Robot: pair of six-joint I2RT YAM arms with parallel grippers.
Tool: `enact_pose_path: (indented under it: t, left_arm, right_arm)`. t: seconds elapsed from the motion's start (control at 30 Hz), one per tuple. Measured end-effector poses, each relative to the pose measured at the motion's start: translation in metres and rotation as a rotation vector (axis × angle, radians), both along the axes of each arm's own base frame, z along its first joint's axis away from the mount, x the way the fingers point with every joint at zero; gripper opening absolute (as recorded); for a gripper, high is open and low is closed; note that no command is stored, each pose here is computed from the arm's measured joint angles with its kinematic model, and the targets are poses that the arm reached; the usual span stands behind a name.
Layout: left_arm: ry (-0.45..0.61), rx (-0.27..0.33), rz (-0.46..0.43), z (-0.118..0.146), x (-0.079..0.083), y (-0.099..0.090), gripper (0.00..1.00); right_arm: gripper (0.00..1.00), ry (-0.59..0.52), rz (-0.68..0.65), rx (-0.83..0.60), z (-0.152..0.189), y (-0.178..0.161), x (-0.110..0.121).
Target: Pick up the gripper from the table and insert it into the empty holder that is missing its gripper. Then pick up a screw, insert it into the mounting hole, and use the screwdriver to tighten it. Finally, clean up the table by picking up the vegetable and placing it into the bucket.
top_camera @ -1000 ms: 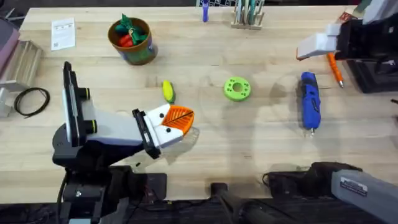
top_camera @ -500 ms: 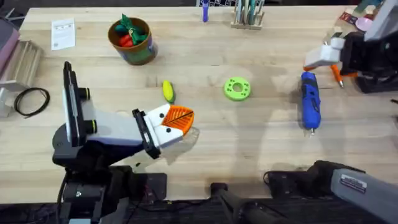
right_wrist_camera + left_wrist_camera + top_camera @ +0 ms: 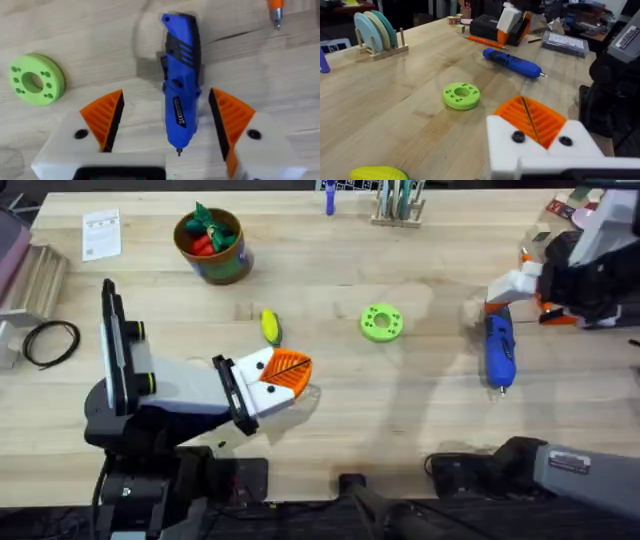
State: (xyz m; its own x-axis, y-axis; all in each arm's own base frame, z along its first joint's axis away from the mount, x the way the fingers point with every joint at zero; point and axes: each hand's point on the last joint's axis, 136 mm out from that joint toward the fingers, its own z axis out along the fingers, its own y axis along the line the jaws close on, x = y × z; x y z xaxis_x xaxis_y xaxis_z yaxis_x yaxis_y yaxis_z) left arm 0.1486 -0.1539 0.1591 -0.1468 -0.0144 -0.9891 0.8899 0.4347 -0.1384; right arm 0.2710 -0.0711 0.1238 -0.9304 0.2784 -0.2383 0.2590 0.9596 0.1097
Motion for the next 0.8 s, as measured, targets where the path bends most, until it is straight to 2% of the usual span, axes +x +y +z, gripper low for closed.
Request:
enact_pose_path:
  t: [0.37, 0.53, 0.8]
  left_arm:
    - [0.000, 0.000, 0.000, 0.000, 0.000, 0.000, 0.010]
    - [0.000, 0.000, 0.000, 0.000, 0.000, 0.000, 0.010]
    - [0.000, 0.000, 0.000, 0.000, 0.000, 0.000, 0.010]
  right_arm:
    - [0.991, 0.158, 0.024, 0.045, -0.053, -0.003, 0.006]
    - [0.992, 0.237, 0.027, 0.020, -0.074, -0.010, 0.001]
    - [0.991, 0.253, -0.004, -0.056, -0.081, -0.024, 0.001]
